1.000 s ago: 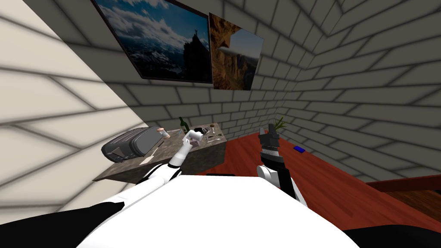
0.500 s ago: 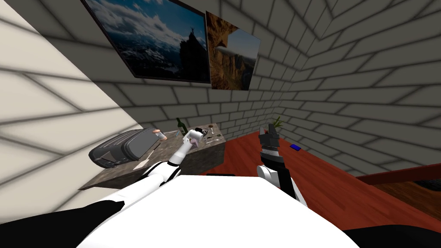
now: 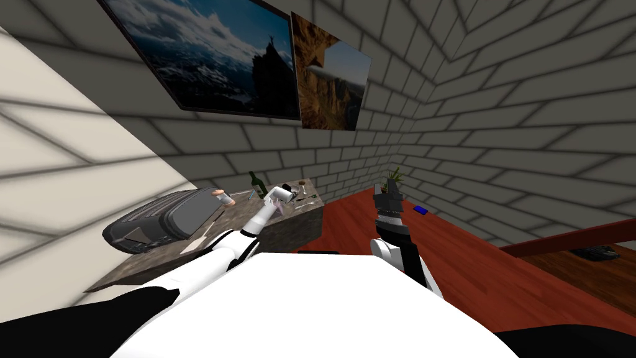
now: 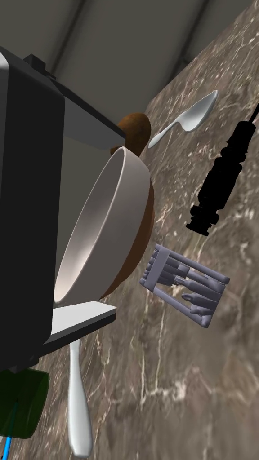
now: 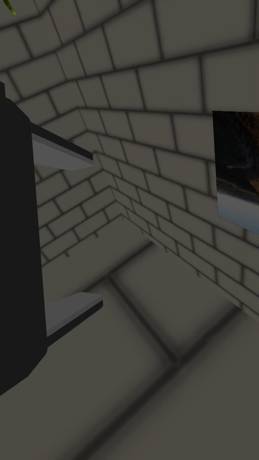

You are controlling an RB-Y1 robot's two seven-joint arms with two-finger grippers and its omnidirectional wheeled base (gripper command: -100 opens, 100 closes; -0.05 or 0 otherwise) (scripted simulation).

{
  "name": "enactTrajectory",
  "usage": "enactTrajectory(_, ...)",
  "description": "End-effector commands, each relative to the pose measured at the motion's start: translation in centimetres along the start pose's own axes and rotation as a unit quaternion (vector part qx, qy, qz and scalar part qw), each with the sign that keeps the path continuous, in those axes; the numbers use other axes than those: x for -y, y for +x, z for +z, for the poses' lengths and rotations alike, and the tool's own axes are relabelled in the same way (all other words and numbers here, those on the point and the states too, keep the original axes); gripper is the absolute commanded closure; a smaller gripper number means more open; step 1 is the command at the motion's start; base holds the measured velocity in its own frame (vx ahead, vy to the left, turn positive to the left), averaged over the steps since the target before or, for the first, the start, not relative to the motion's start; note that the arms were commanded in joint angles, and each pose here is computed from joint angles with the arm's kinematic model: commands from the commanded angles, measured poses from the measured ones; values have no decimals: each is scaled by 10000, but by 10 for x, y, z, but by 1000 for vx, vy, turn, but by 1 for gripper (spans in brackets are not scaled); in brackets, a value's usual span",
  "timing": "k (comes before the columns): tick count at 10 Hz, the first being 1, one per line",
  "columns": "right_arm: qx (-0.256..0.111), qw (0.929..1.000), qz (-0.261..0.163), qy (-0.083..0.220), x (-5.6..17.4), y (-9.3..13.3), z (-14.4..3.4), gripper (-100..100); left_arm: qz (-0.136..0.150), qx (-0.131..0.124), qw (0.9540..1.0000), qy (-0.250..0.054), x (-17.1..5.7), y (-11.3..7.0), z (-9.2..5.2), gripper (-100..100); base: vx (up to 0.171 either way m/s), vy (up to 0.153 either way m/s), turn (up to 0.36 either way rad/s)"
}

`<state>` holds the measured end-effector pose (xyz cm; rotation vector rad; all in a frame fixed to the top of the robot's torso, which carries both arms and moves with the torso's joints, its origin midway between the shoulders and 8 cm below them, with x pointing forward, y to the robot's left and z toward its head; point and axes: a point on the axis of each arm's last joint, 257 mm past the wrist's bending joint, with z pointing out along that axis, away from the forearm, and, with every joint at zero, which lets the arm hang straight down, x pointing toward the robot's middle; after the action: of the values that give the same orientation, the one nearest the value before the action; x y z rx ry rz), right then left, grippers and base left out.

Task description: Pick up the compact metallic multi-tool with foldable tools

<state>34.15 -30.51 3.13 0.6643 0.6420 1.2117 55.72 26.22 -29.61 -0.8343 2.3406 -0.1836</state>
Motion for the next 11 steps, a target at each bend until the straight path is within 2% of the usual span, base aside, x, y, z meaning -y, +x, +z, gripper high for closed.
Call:
enactTrajectory(1,0,10000,0,0,0,0,0,0,133,-209,9990,-373,-21,7,6,-100,38,-9,-116)
enactTrajectory(2,0,10000,0,0,0,0,0,0,205,-314,9977,-564,-33,9,8,-100,47,-5,-104)
enactTrajectory(3,0,10000,0,0,0,0,0,0,205,-335,9974,-599,-35,10,8,-100,34,-1,-26)
enactTrajectory(7,0,10000,0,0,0,0,0,0,403,-661,9898,-1196,-72,16,7,-100,30,-6,-69)
enactTrajectory(8,0,10000,0,0,0,0,0,0,368,-607,9914,-1100,-64,13,8,-100,11,-2,-16)
enactTrajectory(9,0,10000,0,0,0,0,0,0,378,-621,9910,-1122,-65,14,9,0,0,0,0)
enactTrajectory(10,0,10000,0,0,0,0,0,0,348,-611,9911,-1134,-71,19,16,-100,22,16,-53)
enactTrajectory(11,0,10000,0,0,0,0,0,0,338,-608,9911,-1139,-73,21,19,-100,35,28,-45)
